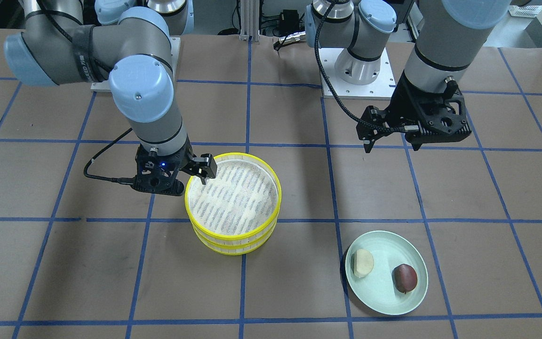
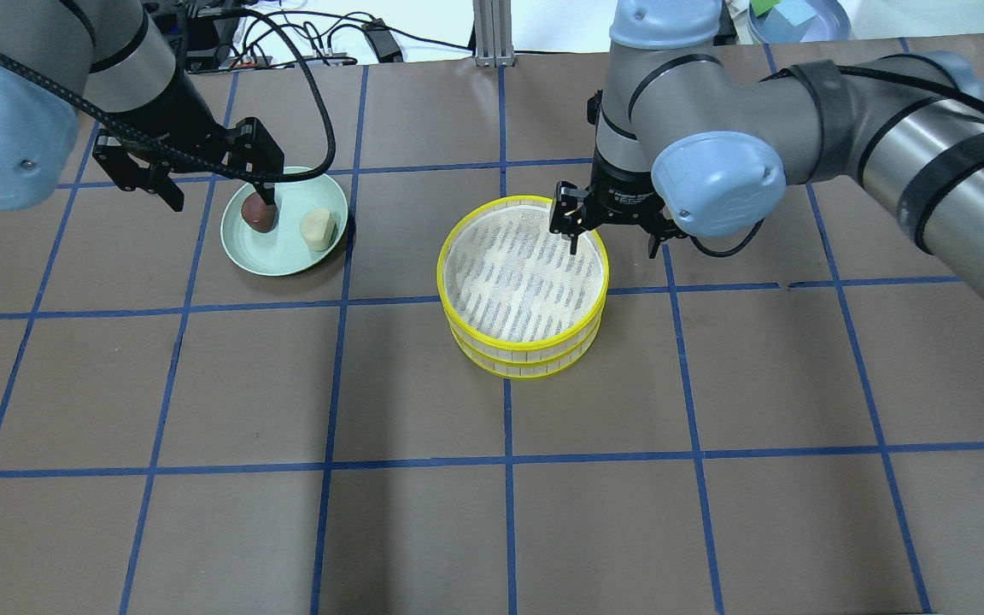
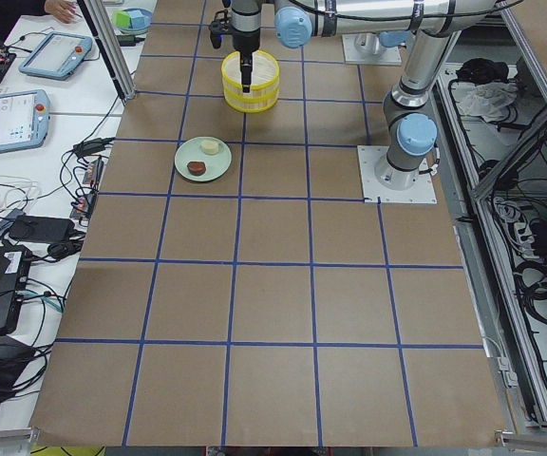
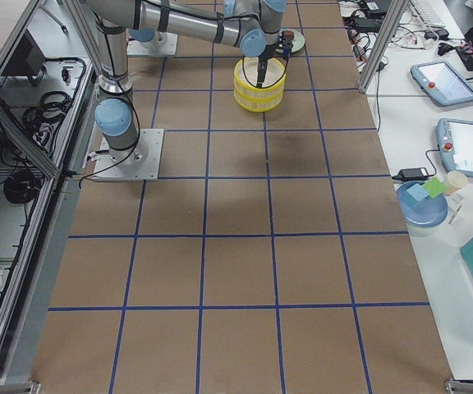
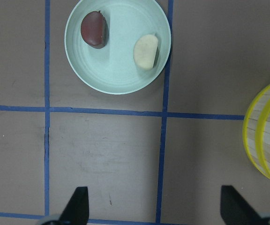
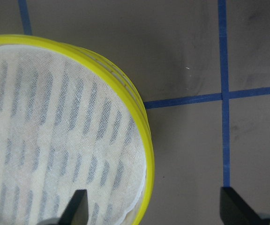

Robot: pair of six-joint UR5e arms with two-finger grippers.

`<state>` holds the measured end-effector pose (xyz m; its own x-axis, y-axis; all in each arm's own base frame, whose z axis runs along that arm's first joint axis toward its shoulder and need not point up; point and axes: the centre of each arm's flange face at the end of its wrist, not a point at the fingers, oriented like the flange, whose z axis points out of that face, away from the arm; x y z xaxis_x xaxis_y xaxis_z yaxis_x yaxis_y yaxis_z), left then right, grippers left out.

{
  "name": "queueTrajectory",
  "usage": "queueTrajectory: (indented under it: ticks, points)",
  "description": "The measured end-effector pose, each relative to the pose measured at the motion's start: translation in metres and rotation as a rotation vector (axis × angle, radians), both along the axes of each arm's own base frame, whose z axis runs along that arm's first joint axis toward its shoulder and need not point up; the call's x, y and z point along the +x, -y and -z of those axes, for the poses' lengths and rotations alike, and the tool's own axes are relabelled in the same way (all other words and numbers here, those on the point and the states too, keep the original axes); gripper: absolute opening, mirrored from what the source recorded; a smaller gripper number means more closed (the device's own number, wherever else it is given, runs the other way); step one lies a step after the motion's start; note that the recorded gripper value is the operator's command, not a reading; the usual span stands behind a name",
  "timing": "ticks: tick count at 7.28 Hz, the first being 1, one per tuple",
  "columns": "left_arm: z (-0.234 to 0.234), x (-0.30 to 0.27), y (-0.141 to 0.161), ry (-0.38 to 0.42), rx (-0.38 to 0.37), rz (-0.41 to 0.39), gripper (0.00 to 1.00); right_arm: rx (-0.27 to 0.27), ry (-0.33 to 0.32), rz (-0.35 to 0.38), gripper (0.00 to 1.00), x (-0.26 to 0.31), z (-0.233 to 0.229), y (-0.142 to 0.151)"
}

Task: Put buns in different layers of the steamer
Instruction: 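Grasp the top steamer tier rim with the right gripper and lift it off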

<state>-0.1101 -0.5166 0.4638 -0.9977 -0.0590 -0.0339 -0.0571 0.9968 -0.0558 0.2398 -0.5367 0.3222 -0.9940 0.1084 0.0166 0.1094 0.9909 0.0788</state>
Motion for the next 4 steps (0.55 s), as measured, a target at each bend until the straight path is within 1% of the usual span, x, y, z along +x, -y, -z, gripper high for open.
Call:
queueTrajectory:
  ticks: [1,2,3,4]
  points:
    - [0.001,0.0,0.0,-0.002,0.001,0.0,1.0,0.018,-0.009,0.0,0.7,0.002,0.017,0.003]
    - [0.001,0.0,0.0,-0.004,0.002,0.001,1.0,0.033,-0.014,-0.002,0.43,0.002,0.03,0.006]
    - [0.002,-0.001,0.001,-0.006,0.003,0.002,1.0,0.046,-0.017,-0.004,0.07,0.003,0.039,0.008]
    - [0.004,-0.001,0.003,-0.008,0.004,0.002,1.0,0.055,-0.017,-0.006,0.0,0.003,0.043,0.009]
